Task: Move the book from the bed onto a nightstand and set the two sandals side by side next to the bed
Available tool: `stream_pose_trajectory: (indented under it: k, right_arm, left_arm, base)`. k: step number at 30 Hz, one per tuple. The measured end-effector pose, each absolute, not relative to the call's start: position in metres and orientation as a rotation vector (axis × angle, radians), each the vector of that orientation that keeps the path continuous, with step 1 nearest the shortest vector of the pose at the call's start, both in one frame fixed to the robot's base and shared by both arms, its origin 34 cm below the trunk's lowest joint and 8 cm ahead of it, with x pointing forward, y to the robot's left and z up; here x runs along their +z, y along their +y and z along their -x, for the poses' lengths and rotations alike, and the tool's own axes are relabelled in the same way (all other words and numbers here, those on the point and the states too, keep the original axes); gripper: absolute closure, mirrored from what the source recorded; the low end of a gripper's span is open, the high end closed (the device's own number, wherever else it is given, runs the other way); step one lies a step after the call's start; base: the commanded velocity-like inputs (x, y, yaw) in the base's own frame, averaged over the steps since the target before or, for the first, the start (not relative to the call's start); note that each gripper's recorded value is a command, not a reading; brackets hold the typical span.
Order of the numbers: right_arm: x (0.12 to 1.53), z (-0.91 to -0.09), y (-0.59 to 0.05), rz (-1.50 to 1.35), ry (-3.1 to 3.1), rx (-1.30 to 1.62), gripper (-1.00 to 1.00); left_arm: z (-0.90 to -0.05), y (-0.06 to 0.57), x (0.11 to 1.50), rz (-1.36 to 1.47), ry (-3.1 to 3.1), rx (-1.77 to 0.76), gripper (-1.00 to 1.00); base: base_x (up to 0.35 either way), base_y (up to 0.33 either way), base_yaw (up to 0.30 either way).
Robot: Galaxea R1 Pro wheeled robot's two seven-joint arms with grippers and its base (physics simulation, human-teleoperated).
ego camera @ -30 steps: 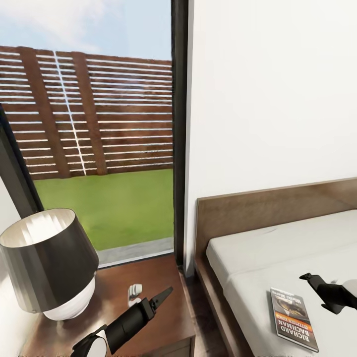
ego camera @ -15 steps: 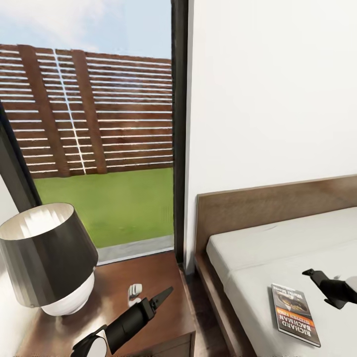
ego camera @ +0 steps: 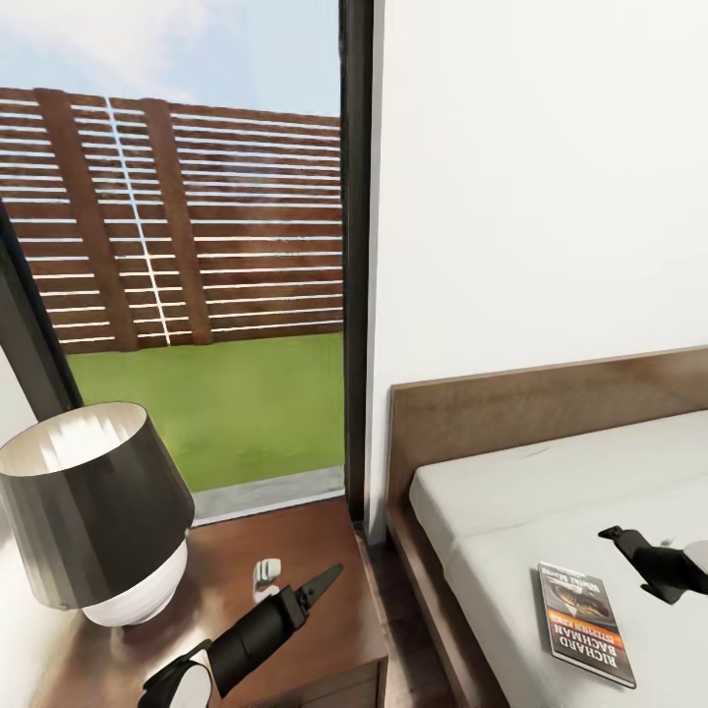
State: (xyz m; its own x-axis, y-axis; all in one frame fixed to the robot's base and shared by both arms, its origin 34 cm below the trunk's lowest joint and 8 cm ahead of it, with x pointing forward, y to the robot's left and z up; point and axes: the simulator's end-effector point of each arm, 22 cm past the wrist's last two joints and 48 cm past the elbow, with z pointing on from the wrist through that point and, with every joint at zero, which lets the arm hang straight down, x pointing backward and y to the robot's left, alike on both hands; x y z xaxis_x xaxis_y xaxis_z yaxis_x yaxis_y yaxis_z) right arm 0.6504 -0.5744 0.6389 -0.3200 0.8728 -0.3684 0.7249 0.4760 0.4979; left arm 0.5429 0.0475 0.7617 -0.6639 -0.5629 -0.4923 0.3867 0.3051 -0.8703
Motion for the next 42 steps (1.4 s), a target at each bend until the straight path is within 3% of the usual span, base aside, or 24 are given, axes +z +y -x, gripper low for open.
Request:
stream_pose_trajectory:
  k: [42]
  right_arm:
    - [0.635, -0.652, -0.568, -1.319, 2.134, 0.328, -1.00]
  left_arm:
    - [-0.541, 0.039, 0.829, 0.115, 1.693, -1.645, -1.00]
  base:
    - [0.000, 0.000, 0.000]
